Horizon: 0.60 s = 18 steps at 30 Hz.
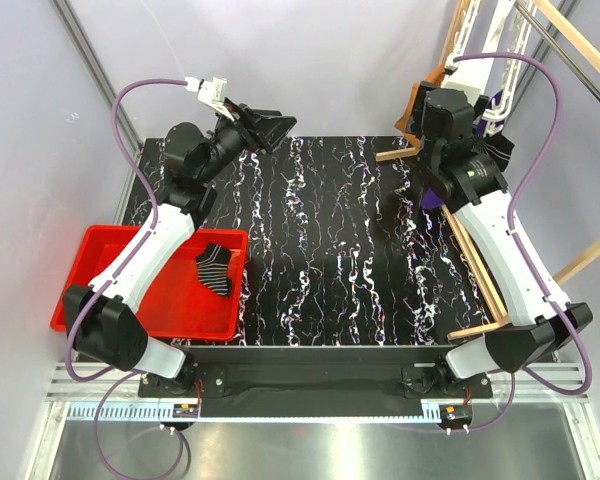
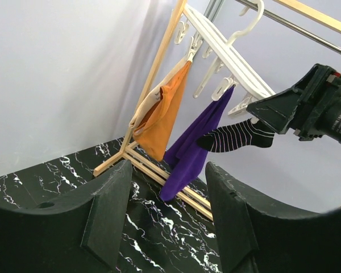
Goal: Clip the socks to the hanger
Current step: Rotate the hanger at the clothesline.
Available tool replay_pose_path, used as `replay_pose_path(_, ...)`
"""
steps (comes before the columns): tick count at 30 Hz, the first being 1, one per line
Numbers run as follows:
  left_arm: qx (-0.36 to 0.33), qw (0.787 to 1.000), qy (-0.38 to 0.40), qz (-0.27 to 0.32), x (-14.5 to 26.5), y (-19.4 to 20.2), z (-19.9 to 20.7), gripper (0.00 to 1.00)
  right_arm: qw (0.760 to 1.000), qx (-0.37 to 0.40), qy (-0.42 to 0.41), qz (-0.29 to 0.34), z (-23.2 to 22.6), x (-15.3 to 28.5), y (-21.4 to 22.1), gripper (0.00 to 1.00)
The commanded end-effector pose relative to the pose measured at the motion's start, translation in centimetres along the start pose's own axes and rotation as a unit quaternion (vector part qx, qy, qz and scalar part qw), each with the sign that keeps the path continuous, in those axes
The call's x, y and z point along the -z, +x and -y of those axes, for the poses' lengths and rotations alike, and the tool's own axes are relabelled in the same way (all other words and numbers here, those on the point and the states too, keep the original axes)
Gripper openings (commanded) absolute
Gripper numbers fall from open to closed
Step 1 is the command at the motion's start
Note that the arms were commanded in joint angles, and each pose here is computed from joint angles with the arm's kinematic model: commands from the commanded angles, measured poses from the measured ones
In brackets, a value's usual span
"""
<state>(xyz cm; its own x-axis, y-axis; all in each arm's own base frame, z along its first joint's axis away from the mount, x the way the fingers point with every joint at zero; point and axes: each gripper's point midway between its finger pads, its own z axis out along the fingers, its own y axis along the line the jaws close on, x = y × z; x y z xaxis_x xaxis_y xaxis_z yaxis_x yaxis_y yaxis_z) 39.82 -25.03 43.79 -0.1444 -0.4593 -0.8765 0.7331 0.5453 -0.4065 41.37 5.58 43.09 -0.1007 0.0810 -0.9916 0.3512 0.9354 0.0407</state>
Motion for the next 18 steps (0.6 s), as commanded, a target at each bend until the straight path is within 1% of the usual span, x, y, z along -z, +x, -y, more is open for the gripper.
replay_pose_path(1,-0.012,1.0,0.023,0.018,-0.1,-1.2,0.9,0.59,0.999,-0.028,-0.022,0.006,0.7,0.2,-1.0,0.72)
replay_pose_path(3,-0.014,0.999,0.023,0.018,-0.1,-1.2,0.8,0.59,0.999,-0.03,-0.02,0.008,1.3,0.0,-1.1,0.7)
replay_pose_path(11,-0.011,1.0,0.023,0.016,-0.2,-1.0,0.8,0.59,0.997,-0.017,-0.078,0.011,0.0,-0.1,-1.1,0.66)
replay_pose_path(18,-0.013,1.0,0.022,0.015,-0.2,-1.0,0.8,0.59,0.994,-0.017,-0.103,0.012,-0.7,-1.2,-1.4,0.58)
